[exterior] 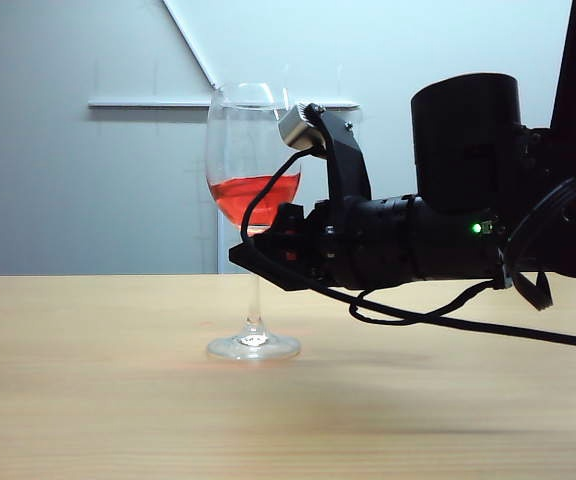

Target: Gently pick up the goblet, rotate it counterclockwise for two full turns (viewing from above), and then place it back on the table.

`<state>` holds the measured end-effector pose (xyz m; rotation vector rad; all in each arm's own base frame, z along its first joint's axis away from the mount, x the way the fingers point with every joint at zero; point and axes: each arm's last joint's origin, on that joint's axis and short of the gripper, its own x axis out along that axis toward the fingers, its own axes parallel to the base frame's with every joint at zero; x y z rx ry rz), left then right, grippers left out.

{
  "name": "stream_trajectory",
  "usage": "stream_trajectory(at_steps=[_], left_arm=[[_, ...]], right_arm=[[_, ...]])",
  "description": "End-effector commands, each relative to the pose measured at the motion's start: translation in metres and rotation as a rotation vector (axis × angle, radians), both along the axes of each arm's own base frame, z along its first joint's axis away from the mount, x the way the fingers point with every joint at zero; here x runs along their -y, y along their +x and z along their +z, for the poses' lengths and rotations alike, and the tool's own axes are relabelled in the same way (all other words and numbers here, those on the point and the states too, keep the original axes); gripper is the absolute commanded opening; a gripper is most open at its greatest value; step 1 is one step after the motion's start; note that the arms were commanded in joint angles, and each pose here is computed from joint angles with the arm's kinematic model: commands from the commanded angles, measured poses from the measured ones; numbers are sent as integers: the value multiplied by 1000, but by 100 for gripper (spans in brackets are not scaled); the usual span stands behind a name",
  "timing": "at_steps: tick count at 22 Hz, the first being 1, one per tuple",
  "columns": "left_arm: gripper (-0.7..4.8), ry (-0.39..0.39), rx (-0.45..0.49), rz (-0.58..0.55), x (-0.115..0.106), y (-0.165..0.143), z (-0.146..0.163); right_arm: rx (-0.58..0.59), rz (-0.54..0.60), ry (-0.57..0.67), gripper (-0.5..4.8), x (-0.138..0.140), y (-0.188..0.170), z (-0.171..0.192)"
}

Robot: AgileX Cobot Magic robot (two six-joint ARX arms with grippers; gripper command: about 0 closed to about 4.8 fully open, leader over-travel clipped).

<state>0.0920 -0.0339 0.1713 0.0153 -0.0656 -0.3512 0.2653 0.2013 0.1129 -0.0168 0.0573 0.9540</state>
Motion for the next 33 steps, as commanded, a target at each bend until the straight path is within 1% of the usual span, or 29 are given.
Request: stream_trajectory(at_steps=[1, 3, 4, 6, 8, 11, 13, 15, 16, 17, 18, 19, 22, 23, 25, 26, 28, 29, 31, 33], left_arm=[[-5, -5, 14, -3, 0, 0, 2], [-5, -5, 14, -3, 0, 0, 2], [-5, -5, 14, -3, 0, 0, 2], [-5, -5, 14, -3, 0, 0, 2], [-5, -5, 14, -2, 0, 0, 2], [-5, -5, 14, 4, -1, 0, 2], [-5, -4, 13, 31, -3, 1, 2], [-5, -4, 14, 84, -8, 2, 2], [-5, -4, 14, 111, -11, 3, 2], [-5, -4, 14, 167, -16, 4, 2], [-5, -3, 14, 200, -19, 5, 2], [-5, -3, 15, 241, -23, 5, 2], [-5, -4, 20, 296, -29, 5, 2], [-5, -5, 26, 298, -29, 5, 3], [-5, -5, 24, 294, -29, 5, 3], [-5, -5, 24, 294, -29, 5, 3], [-5, -5, 24, 293, -28, 5, 3], [-5, -5, 24, 293, -28, 5, 3], [-5, -5, 24, 293, -28, 5, 3], [-5, -5, 24, 292, -28, 5, 3]], right_arm=[[32, 0, 23, 128, -1, 1, 6], [29, 0, 20, 134, -1, 1, 6], [24, 0, 17, 169, -1, 1, 5], [20, 0, 14, 196, 0, 0, 4], [6, -2, 4, 266, 3, -3, 0], [-11, -2, -8, 333, 6, -8, -4], [-13, -5, -9, 338, 9, -12, -7], [5, -42, 0, 340, 16, -20, -8], [2, -75, -4, 353, 19, -23, -10], [-14, -140, -22, 404, 28, -33, -11], [-20, -164, -30, 407, 32, -38, -11], [-25, -211, -39, 406, 42, -50, -8], [-2, -252, -22, 404, 59, -71, 5], [10, -260, -12, 389, 63, -76, 9], [47, -281, 21, 236, 72, -88, 21], [72, -292, 45, 135, 77, -94, 28], [101, -342, 74, 36, 84, -101, 38], [112, -347, 86, -9, 87, -105, 43], [124, -379, 99, -9, 89, -107, 49], [146, -387, 122, -9, 92, -111, 58]])
